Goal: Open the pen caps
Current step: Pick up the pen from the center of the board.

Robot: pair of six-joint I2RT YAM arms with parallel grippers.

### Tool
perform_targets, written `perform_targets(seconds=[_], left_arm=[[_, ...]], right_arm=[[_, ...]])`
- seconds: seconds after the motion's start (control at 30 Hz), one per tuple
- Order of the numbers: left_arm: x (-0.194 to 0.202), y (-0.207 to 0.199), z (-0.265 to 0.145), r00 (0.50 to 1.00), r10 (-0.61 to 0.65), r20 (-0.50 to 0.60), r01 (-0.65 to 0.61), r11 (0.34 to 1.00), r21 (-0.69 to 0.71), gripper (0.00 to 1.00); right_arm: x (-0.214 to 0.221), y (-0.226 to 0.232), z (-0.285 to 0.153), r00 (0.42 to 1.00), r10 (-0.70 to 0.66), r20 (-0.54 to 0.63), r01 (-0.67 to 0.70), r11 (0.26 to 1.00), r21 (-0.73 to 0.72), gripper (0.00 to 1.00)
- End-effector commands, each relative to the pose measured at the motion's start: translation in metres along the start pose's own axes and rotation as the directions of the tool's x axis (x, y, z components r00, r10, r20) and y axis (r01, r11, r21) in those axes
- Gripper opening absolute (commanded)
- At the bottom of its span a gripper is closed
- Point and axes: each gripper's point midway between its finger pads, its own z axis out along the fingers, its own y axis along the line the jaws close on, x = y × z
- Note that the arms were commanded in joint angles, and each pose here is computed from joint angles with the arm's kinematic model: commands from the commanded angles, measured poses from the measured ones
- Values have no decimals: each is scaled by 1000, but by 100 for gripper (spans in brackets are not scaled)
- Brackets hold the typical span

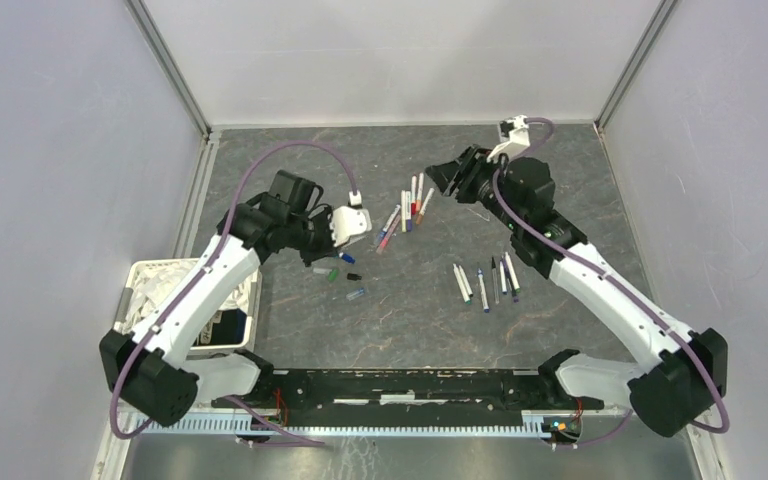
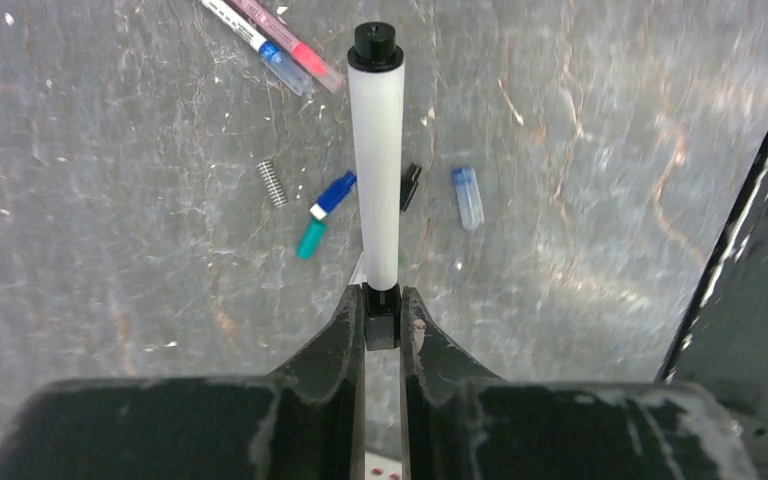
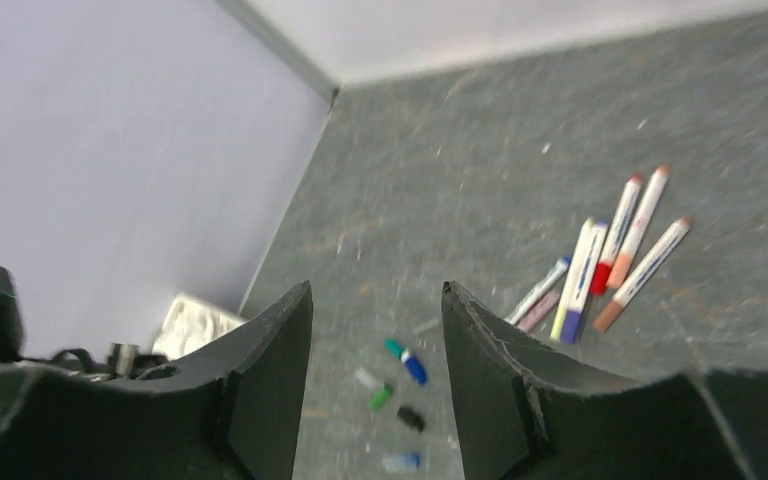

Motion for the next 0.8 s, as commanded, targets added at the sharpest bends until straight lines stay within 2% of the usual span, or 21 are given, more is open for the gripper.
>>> perform_targets(seconds=[0.0, 0.07, 0.13, 0.37, 0.6, 0.77], left_arm=[[5, -9, -23, 933, 355, -57, -357, 934, -11, 2], [3, -20, -24, 899, 430, -87, -431, 902, 14, 2], [2, -28, -24, 871, 477, -120, -477, 878, 32, 2], [3, -52, -14, 784, 594, -181, -576, 805, 144, 2], [-10, -58, -6, 757, 625, -193, -602, 781, 166, 2], [-14, -59, -2, 748, 635, -191, -611, 772, 172, 2]], right_arm=[[89, 10, -16, 893, -5, -451, -94, 976, -197, 56], [118, 15, -24, 824, 4, -566, -173, 953, -247, 56], [137, 18, -33, 781, 17, -624, -243, 929, -279, 57], [149, 48, -48, 746, 16, -665, -350, 860, -372, 60], [183, 61, -55, 675, -10, -738, -384, 849, -362, 61], [200, 72, -55, 648, -32, -761, -397, 839, -373, 61]])
